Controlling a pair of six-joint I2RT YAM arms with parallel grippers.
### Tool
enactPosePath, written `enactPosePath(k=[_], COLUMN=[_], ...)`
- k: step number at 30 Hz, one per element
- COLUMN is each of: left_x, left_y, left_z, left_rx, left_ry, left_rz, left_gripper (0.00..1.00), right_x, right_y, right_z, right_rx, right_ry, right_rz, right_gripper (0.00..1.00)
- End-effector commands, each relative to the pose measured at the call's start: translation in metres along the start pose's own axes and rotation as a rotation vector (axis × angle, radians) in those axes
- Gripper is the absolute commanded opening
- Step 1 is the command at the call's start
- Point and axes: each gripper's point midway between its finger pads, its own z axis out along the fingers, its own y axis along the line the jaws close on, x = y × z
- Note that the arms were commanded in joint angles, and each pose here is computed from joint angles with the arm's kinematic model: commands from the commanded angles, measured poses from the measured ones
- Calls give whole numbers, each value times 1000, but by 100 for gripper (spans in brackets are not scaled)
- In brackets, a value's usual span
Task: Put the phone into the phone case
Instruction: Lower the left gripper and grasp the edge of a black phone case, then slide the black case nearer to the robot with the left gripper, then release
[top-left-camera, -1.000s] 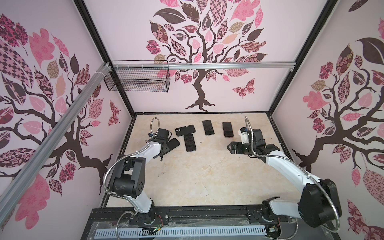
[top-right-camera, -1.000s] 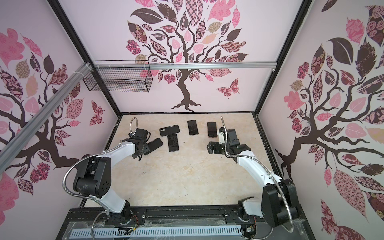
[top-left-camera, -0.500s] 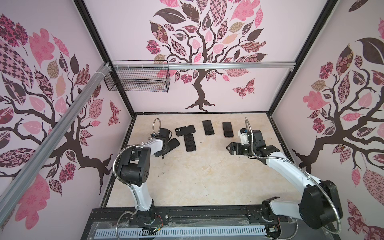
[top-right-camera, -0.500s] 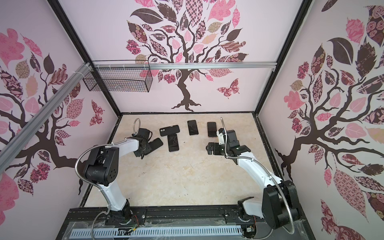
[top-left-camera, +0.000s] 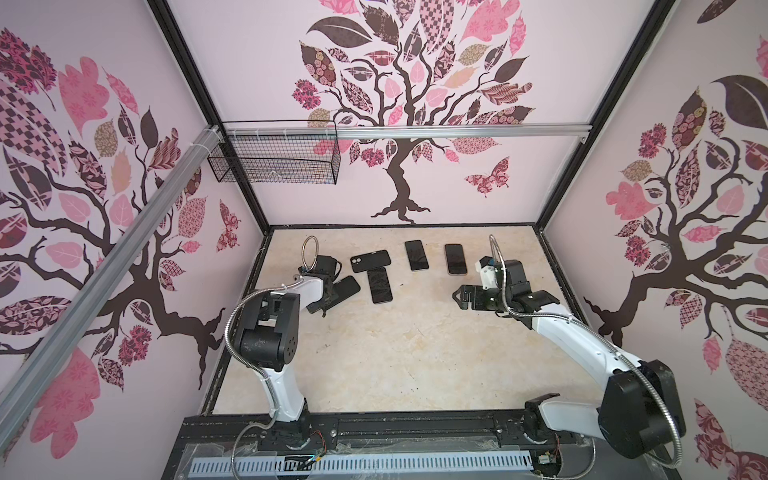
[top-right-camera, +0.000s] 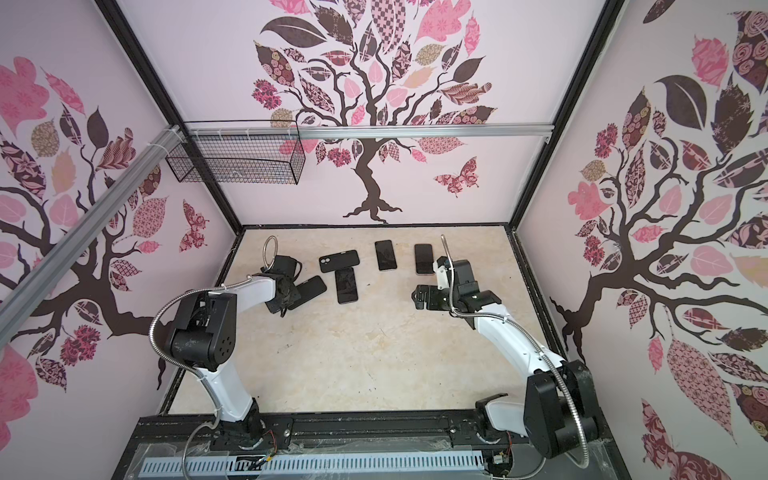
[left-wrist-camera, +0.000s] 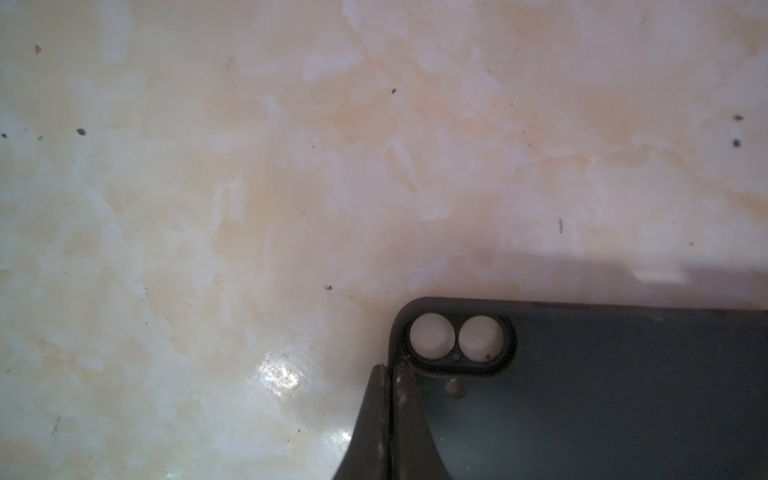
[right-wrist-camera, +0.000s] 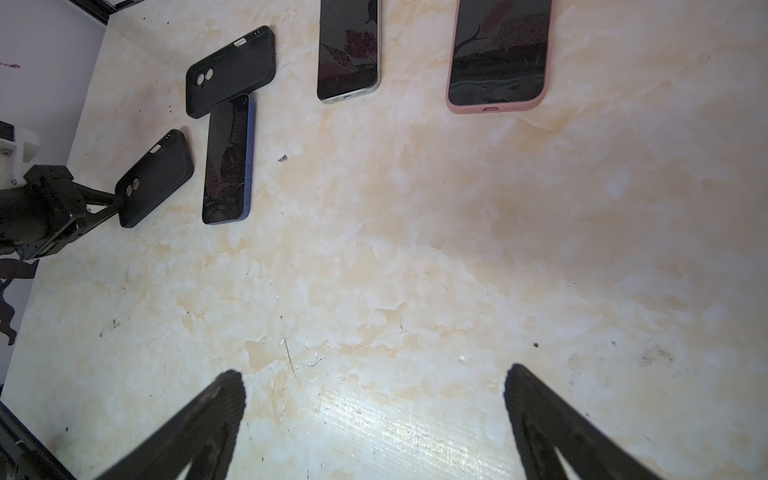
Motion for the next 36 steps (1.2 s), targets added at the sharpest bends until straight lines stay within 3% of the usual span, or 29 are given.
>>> enactPosePath(k=[1, 15, 20, 25, 36], left_x=[6, 22, 31, 65, 141], left_y=[0, -8, -25, -53, -75], left_z=[-3, -62, -97, -123, -153], left_rx=[25, 210, 288, 374, 371], left_ry=[26, 87, 61, 113, 129], left_rz=[-2, 54, 131, 237, 484], left_gripper=[0, 0, 0, 0, 0], right_x=[-6, -3, -5, -1, 6], right_y=[5, 9, 8, 3, 4], right_z=[-3, -5, -8, -13, -19], right_rx=[-4, 55, 66, 103, 106], right_ry=[-13, 32, 36, 51, 60], right_rz=[-23, -81, -80, -86, -88], right_gripper=[100, 100, 100, 100, 100])
